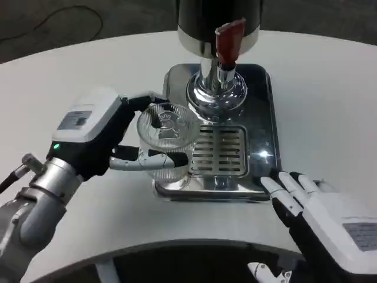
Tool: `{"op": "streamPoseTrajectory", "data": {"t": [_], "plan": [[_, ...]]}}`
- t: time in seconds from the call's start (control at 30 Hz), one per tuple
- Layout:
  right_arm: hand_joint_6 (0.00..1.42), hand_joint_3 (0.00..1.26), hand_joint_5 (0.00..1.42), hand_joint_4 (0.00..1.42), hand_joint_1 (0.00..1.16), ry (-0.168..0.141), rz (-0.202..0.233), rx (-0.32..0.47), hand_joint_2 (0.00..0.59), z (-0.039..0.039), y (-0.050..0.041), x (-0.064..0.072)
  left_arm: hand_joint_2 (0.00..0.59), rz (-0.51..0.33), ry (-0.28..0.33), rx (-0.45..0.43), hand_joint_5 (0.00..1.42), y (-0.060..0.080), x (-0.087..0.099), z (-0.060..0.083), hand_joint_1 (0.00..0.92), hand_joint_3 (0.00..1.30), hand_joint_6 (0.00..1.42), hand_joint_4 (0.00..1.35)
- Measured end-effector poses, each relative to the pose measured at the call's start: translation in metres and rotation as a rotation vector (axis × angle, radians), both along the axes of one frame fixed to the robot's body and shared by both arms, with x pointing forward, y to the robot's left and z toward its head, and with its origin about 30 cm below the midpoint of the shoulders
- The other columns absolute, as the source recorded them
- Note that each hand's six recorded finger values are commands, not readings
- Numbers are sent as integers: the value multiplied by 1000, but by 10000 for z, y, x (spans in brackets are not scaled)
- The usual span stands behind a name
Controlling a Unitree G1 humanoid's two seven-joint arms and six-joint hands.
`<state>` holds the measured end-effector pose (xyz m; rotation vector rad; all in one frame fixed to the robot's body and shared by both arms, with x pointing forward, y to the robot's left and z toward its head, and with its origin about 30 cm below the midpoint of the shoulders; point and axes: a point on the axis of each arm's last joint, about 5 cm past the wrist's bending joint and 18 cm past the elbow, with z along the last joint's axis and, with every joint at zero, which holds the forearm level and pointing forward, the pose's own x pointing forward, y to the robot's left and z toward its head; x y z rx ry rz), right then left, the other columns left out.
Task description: Grasp the cup under the faucet to collect the drink, then remove the cup.
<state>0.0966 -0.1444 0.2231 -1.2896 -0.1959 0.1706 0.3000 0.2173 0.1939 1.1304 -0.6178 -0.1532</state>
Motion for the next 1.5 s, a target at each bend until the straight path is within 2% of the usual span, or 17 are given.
{"op": "streamPoseTrajectory", "data": {"t": [0.27,0.53,1.07,1.27,1.4,1.5], "plan": [[0,74,0,0,382,3,3,-8,423,-28,-81,-47,184,6,-37,-1,1424,-193,148,9,463,1037,1424,1216],[0,74,0,0,382,-3,0,-15,423,-43,-157,-94,184,-11,-77,-20,1424,-353,211,47,463,1037,1424,1216],[0,74,0,0,382,-17,-5,-11,423,-41,-247,-138,184,20,-56,-16,1418,-495,330,59,463,1030,1424,1203],[0,74,0,0,382,-20,-11,-12,423,-39,-274,-150,160,-1,-58,-8,1309,-581,357,71,441,958,1412,1076],[0,74,0,0,382,-18,-8,-5,423,-38,-285,-157,141,-3,-55,-8,1228,-587,363,73,401,859,1381,956],[0,74,0,0,382,-13,-12,-5,423,-39,-293,-161,125,-7,-51,-5,1137,-593,364,73,327,734,1353,816]]}}
